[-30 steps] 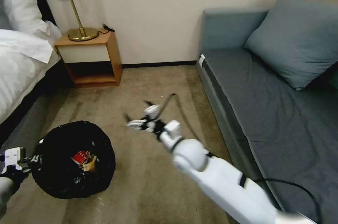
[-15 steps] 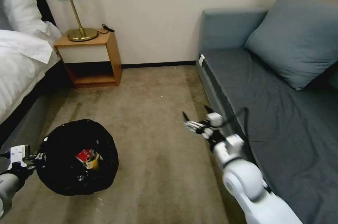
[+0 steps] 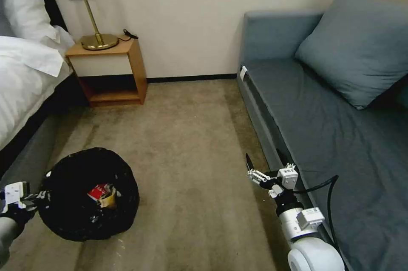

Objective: Pick up the trash bin, then pick up the garbage on the floor and place it into the trash bin.

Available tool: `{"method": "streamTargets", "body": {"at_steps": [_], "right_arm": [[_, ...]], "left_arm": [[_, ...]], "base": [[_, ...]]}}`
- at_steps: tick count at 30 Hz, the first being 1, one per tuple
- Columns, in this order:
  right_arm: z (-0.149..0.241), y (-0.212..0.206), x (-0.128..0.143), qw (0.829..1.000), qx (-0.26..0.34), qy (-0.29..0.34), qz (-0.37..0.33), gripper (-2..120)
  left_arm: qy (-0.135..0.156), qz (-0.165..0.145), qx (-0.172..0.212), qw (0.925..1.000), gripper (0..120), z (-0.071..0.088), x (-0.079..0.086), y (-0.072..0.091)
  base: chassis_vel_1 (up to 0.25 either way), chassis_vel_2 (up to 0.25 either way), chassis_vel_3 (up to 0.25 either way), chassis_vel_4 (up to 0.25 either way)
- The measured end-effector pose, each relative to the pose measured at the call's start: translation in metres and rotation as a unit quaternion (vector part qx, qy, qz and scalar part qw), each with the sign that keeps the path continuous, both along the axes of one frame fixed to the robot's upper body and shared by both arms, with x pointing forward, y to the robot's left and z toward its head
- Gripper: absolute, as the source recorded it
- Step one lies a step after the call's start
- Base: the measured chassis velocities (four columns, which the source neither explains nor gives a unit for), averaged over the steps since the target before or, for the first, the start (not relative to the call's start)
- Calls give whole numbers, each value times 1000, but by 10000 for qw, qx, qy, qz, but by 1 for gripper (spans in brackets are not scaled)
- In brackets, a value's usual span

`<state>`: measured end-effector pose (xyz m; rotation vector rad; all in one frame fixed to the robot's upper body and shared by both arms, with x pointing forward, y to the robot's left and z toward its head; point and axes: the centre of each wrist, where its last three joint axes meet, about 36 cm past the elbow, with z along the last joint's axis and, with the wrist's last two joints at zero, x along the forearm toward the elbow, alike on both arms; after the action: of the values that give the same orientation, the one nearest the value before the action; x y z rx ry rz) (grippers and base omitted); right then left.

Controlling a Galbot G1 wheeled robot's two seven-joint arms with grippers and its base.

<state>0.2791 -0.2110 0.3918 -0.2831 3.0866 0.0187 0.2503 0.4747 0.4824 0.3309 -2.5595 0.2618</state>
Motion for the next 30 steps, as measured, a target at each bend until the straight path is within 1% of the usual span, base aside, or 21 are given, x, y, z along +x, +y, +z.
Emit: {"method": "streamTargets", "body": {"at_steps": [1,3,4,6,8,9,12,13,14,16,18,19,20,22,23,24,26,28,29,30], "right_arm": [[0,0,0,10000,0,0,0,100],[0,0,0,10000,3,-4,5,100],[0,1,1,10000,7,-4,9,100],[0,1,1,10000,8,-5,11,100],[0,1,1,10000,12,-4,15,100],[0,1,1,10000,12,-4,15,100],[0,1,1,10000,18,1,21,100],[0,1,1,10000,19,2,21,100],[0,1,1,10000,19,2,21,100],[0,2,2,10000,22,4,25,100],[0,2,2,10000,25,7,27,100],[0,2,2,10000,25,7,27,100],[0,2,2,10000,26,8,28,100],[0,2,2,10000,28,9,29,100],[0,2,2,10000,28,9,29,100],[0,2,2,10000,28,9,29,100],[0,2,2,10000,29,12,30,100],[0,2,2,10000,29,14,30,100],[0,2,2,10000,29,14,30,100],[0,2,2,10000,30,14,30,100]], "left_arm": [[0,0,0,10000,3,0,0,0],[-24,88,-117,9999,3,-1,-1,2],[-23,226,-237,9995,3,-3,-3,7],[-15,285,-274,9992,3,-4,-4,10],[11,495,-431,9978,3,-9,-6,22],[11,495,-431,9978,3,-9,-6,22],[50,843,-654,9943,3,-18,-8,44],[56,893,-695,9936,3,-20,-8,48],[56,893,-695,9936,3,-20,-8,48],[80,1045,-862,9907,3,-27,-8,59],[133,1217,-1097,9864,3,-38,-7,68],[133,1217,-1097,9864,3,-38,-7,68],[154,1262,-1183,9848,3,-43,-5,70],[254,1414,-1422,9794,3,-60,-1,74],[290,1470,-1468,9778,3,-65,2,74],[290,1470,-1468,9778,3,-65,2,74],[376,1586,-1598,9736,3,-77,5,78],[418,1593,-1656,9723,5,-83,6,78],[418,1593,-1656,9723,5,-83,6,78],[420,1586,-1662,9724,8,-83,7,77]], "base": [[0,0,0,0],[0,0,0,0],[0,0,0,0],[0,0,0,0],[0,0,0,0],[0,0,0,0],[0,0,0,0],[0,0,0,0],[0,0,0,0],[0,0,0,0],[0,0,0,0],[0,0,0,0],[0,0,0,0],[0,0,0,0],[0,0,0,0],[0,0,0,0],[0,0,0,0],[0,0,0,0],[0,0,0,0],[0,0,0,0]]}}
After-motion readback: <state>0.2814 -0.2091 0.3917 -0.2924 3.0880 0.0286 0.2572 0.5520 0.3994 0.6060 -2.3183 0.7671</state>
